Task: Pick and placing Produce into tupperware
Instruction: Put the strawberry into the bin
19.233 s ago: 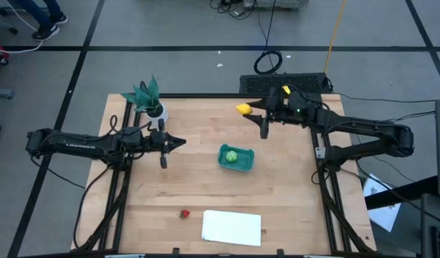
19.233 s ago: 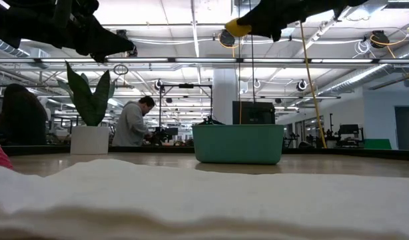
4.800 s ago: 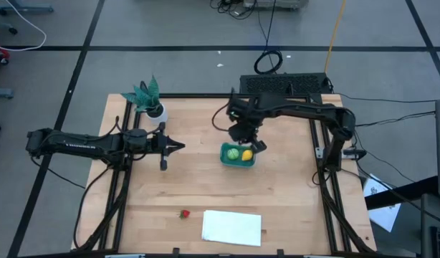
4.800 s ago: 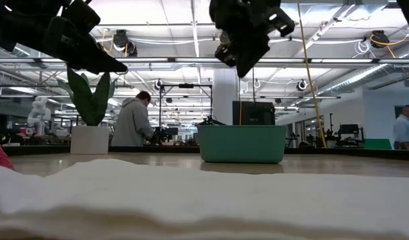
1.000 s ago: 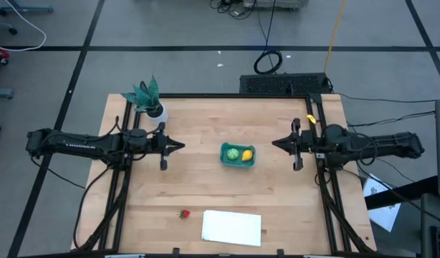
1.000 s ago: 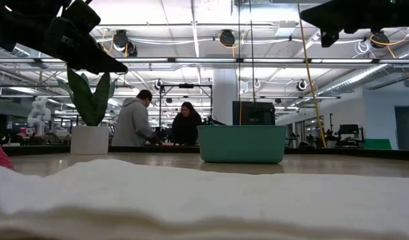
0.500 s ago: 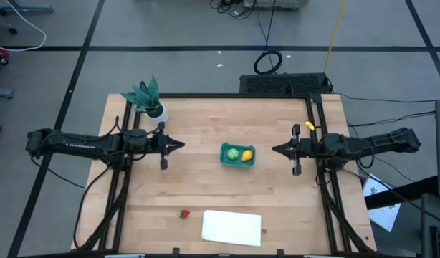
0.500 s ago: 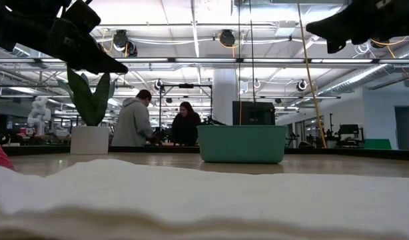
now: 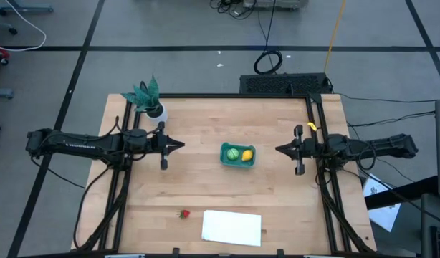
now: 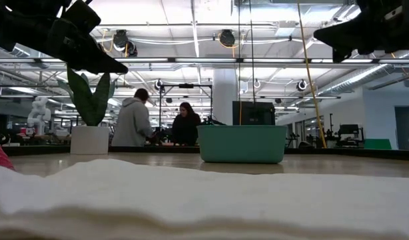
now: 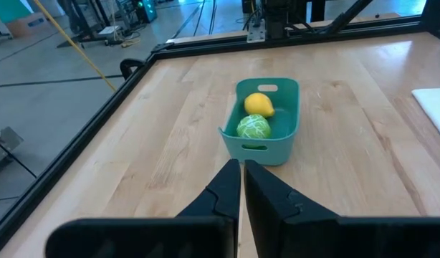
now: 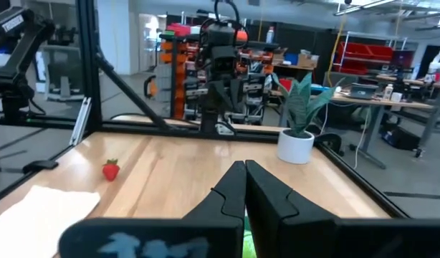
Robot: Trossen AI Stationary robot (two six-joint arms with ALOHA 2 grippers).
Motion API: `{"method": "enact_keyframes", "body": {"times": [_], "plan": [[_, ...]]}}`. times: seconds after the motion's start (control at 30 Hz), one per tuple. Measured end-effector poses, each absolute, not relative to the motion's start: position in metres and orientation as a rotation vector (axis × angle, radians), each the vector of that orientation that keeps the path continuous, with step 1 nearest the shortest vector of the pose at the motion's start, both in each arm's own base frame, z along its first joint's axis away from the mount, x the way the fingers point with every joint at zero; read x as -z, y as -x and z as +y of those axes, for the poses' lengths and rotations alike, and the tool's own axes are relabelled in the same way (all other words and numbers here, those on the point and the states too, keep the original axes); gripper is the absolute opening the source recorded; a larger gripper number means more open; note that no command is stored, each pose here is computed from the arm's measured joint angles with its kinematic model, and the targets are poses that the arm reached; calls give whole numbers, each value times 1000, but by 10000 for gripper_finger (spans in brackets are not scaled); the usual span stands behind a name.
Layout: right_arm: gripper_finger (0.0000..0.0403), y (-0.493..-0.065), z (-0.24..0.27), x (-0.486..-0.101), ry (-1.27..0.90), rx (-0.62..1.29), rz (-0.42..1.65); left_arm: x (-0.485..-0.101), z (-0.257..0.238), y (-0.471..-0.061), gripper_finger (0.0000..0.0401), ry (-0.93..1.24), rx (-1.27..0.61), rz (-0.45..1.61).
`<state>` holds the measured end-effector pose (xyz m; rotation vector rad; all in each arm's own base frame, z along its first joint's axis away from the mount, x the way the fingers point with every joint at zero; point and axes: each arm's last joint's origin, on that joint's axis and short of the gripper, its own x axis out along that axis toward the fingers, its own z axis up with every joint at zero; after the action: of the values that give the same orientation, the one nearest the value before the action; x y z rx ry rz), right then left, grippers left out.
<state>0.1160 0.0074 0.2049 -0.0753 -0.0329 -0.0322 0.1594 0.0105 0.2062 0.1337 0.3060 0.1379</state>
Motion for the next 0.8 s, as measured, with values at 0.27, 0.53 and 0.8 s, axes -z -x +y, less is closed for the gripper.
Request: {"method": "enact_keyframes", "body": {"times": [0.27,0.53,0.8], "plan": [[0,-115,7,-196,62,21,-22,-206,11,-159,26,-131,-138,306],[0,-115,8,-180,63,10,-77,-206,10,-159,26,-134,-132,307],[0,-114,8,-186,87,15,-150,-207,7,-160,26,-115,-30,293]]}}
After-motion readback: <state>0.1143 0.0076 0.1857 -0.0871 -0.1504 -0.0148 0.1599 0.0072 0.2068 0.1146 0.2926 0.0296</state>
